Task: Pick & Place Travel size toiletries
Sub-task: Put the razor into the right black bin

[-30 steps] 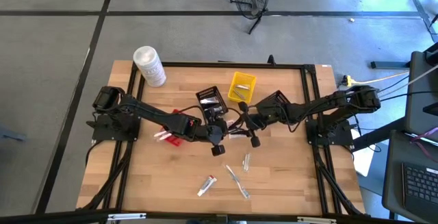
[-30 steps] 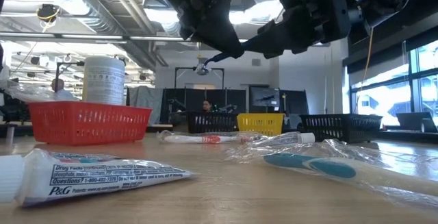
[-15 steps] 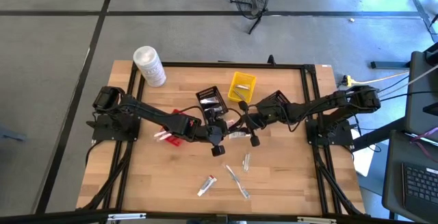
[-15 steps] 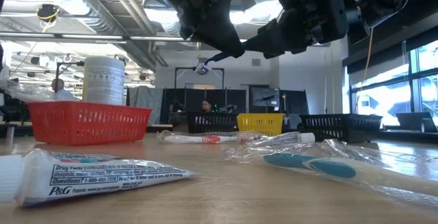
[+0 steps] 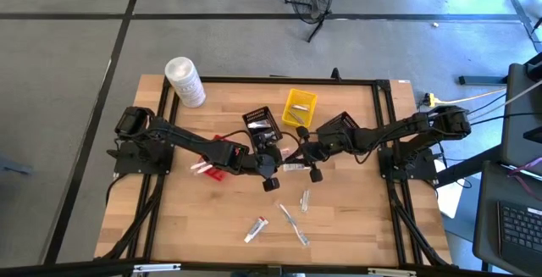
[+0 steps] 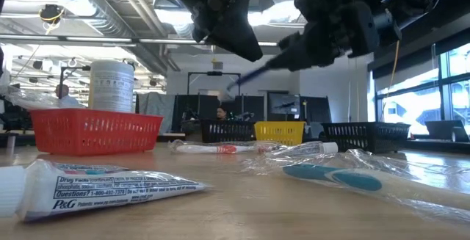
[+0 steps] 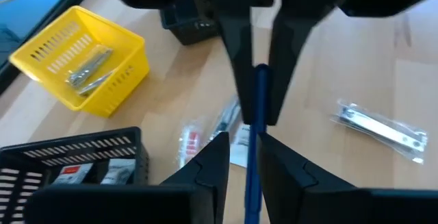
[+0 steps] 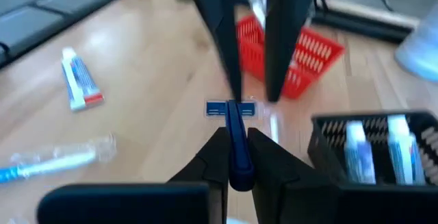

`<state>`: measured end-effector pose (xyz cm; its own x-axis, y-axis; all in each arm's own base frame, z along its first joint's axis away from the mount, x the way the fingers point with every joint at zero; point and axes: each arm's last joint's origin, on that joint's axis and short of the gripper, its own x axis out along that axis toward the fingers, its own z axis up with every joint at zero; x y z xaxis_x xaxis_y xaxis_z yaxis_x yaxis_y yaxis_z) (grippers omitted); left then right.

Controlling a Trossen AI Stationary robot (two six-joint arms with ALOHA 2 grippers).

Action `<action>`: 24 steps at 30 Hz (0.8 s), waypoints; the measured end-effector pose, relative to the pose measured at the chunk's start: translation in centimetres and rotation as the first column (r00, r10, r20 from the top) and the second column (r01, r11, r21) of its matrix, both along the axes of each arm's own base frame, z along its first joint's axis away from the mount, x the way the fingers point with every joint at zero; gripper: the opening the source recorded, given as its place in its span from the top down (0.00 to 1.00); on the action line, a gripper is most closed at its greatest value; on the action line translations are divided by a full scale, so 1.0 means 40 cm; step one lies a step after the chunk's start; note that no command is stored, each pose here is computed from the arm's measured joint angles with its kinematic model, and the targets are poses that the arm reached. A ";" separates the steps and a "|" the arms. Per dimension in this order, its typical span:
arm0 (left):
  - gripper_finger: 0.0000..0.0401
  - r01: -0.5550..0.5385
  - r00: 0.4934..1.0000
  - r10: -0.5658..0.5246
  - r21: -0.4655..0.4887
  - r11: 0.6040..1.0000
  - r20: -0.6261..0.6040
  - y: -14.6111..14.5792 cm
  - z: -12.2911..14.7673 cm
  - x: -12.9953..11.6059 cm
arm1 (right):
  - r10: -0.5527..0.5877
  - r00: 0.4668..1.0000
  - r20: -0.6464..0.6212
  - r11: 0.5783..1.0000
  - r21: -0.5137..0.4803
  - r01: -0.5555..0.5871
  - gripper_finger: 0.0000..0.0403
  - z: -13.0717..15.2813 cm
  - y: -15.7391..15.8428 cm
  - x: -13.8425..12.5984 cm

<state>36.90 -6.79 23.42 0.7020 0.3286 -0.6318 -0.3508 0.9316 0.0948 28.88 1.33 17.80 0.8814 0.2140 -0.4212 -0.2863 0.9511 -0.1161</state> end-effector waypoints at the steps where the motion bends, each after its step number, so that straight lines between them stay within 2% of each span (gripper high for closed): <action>1: 0.83 -0.005 1.000 0.005 0.004 1.000 0.001 0.001 0.000 0.000 | -0.010 1.000 -0.010 1.000 -0.004 0.010 0.91 -0.002 -0.002 -0.001; 7: 0.83 -0.019 1.000 0.019 0.020 1.000 0.004 0.001 0.001 -0.001 | -0.018 0.995 -0.102 0.998 -0.054 0.013 0.90 -0.008 -0.008 -0.021; 9: 0.83 -0.019 1.000 0.019 0.021 1.000 0.001 0.001 0.000 -0.001 | -0.060 0.987 -0.148 0.994 -0.095 0.046 0.91 0.010 -0.011 -0.033; 12: 0.83 -0.018 1.000 0.018 0.021 1.000 0.000 0.001 0.000 -0.001 | -0.142 0.969 -0.204 0.981 -0.163 0.109 0.91 0.059 -0.020 -0.057; 18: 0.82 -0.016 1.000 0.016 0.018 1.000 -0.001 0.001 0.000 -0.001 | -0.183 0.944 -0.276 0.961 -0.254 0.111 0.91 0.205 -0.027 -0.147; 21: 0.82 -0.007 1.000 0.007 0.012 1.000 -0.005 -0.002 -0.001 -0.002 | -0.295 0.904 -0.310 0.929 -0.313 0.196 0.91 0.260 -0.042 -0.217; 24: 0.82 -0.001 1.000 0.001 0.007 1.000 -0.007 -0.002 -0.001 -0.002 | -0.377 0.869 -0.321 0.908 -0.314 0.278 0.91 0.278 -0.055 -0.279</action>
<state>36.82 -6.88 23.39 0.6974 0.3337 -0.6342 -0.3514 0.9305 0.1032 17.74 -0.87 28.91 0.6531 -0.2149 -0.7262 -0.0322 0.9502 -0.3101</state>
